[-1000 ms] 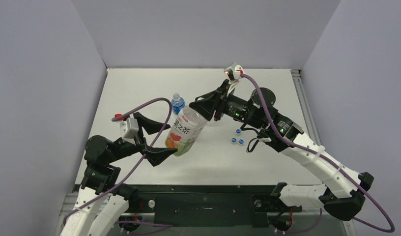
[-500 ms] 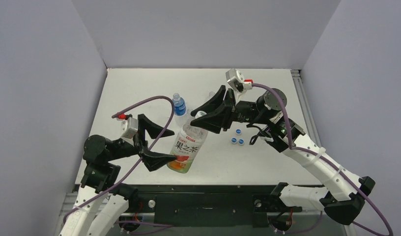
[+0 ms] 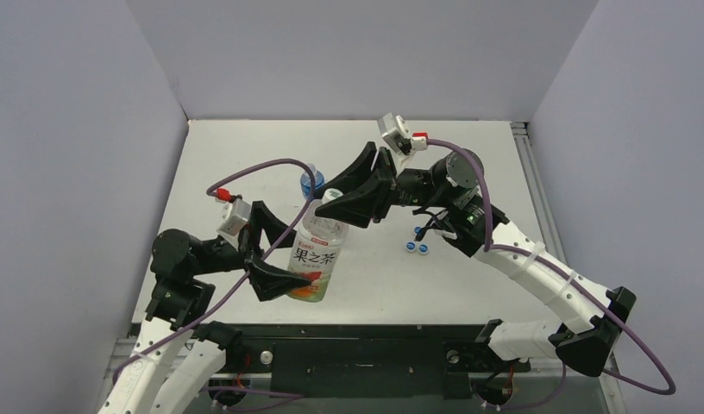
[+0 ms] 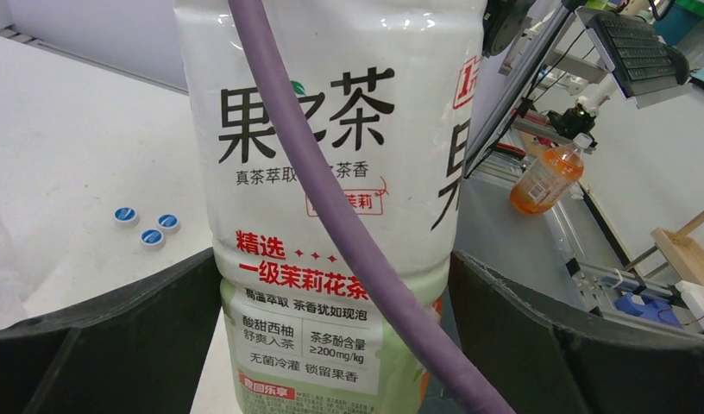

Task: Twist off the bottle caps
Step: Pick up the plastic bottle at the center of the board, then unscrew the bottle cap from the plastic bottle.

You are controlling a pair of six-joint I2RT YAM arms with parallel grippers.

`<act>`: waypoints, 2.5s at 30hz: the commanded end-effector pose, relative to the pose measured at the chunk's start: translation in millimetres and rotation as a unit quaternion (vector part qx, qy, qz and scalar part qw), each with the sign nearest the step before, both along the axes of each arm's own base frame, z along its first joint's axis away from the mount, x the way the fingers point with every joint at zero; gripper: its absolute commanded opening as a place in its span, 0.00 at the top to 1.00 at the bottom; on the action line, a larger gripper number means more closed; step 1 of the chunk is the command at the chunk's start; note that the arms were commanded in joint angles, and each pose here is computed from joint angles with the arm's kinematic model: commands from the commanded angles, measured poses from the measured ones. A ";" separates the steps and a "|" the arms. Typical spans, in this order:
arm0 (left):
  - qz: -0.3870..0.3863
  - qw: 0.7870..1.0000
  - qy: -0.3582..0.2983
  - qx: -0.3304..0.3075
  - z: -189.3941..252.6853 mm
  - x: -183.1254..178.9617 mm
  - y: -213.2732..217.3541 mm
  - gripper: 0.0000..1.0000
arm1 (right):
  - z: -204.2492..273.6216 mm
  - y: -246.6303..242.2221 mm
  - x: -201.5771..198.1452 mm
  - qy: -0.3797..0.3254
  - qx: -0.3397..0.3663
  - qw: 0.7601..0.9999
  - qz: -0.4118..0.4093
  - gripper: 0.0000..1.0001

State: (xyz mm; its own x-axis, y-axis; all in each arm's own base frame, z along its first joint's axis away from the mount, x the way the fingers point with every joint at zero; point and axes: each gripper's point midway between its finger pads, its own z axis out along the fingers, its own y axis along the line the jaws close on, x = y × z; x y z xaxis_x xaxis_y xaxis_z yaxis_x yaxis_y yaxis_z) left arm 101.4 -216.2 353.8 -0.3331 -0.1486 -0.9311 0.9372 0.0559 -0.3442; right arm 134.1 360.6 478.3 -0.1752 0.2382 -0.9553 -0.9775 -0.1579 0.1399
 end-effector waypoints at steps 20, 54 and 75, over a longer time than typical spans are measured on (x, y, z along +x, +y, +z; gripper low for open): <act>-0.023 0.999 -0.031 -0.037 34.4 -11.5 -1.8 0.31 | 25.4 -7.3 29.4 -0.091 0.103 0.982 -0.126 1.00; 0.243 0.918 -0.294 0.107 0.7 89.1 33.4 0.84 | 25.2 -37.1 93.2 0.093 0.030 0.924 -0.369 0.23; 0.443 0.856 -0.193 0.183 -12.1 155.5 87.8 0.96 | 0.0 -12.8 86.5 0.166 -0.003 0.895 -0.415 0.42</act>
